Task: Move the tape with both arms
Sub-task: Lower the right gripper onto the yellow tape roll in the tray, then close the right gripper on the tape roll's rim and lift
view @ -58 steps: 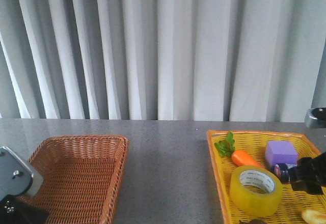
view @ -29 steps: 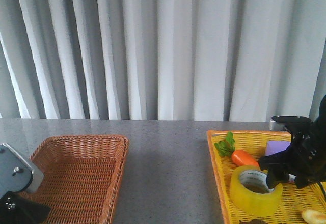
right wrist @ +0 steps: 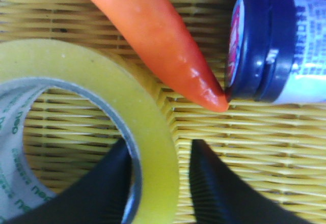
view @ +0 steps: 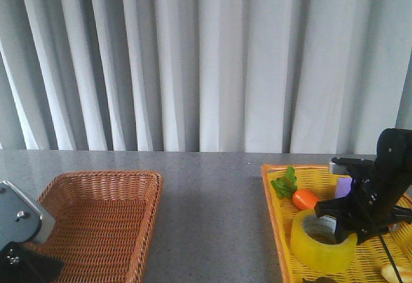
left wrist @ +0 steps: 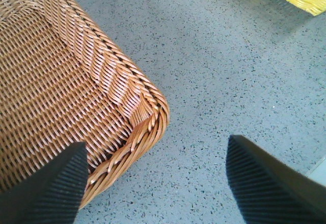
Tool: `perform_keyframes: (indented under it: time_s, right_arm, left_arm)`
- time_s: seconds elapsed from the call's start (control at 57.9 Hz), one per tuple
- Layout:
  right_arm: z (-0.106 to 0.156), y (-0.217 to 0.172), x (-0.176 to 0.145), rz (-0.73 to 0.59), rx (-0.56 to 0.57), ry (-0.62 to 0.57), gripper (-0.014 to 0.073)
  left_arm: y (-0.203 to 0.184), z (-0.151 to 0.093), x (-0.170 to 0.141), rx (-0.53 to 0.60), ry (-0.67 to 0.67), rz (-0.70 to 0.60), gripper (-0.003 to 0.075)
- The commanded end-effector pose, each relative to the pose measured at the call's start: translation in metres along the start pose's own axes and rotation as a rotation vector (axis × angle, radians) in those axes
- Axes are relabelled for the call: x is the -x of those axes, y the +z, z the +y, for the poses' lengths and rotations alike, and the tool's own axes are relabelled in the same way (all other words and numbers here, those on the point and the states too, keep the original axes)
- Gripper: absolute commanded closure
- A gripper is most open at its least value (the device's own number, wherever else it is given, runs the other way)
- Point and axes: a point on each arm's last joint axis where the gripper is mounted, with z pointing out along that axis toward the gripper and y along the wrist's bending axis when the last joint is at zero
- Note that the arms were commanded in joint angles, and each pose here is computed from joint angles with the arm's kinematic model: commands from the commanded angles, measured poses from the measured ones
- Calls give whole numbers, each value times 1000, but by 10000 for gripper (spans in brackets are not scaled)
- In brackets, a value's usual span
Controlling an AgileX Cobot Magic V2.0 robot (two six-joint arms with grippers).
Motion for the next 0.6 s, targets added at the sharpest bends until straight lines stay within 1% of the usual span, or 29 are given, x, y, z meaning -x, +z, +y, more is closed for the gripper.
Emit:
perform_keyframes:
  time_s: [0.0, 0.052, 0.121, 0.276, 0.449, 0.518, 0.587]
  right_arm:
    - [1, -35, 7, -105, 3, -2, 452]
    - [1, -37, 7, -109, 5, -1, 485]
    - [2, -40, 7, -116, 11, -6, 508]
    - [4, -58, 2, -132, 20, -34, 506]
    - [8, -99, -8, -201, 27, -70, 491]
    - [14, -117, -12, -244, 43, -107, 490]
    - [27, -133, -17, -288, 80, -155, 488]
  left_arm:
    - [-10, -1, 15, 7, -6, -108, 185]
    - [-10, -1, 15, 7, -6, -108, 185]
    - [-10, -1, 15, 7, -6, -108, 185]
    - [-10, -1, 15, 7, -6, -108, 185]
    - [-10, -1, 15, 7, -6, -108, 185]
    - [-10, -1, 15, 7, -6, -108, 185]
    - [-10, -1, 15, 7, -6, -108, 185]
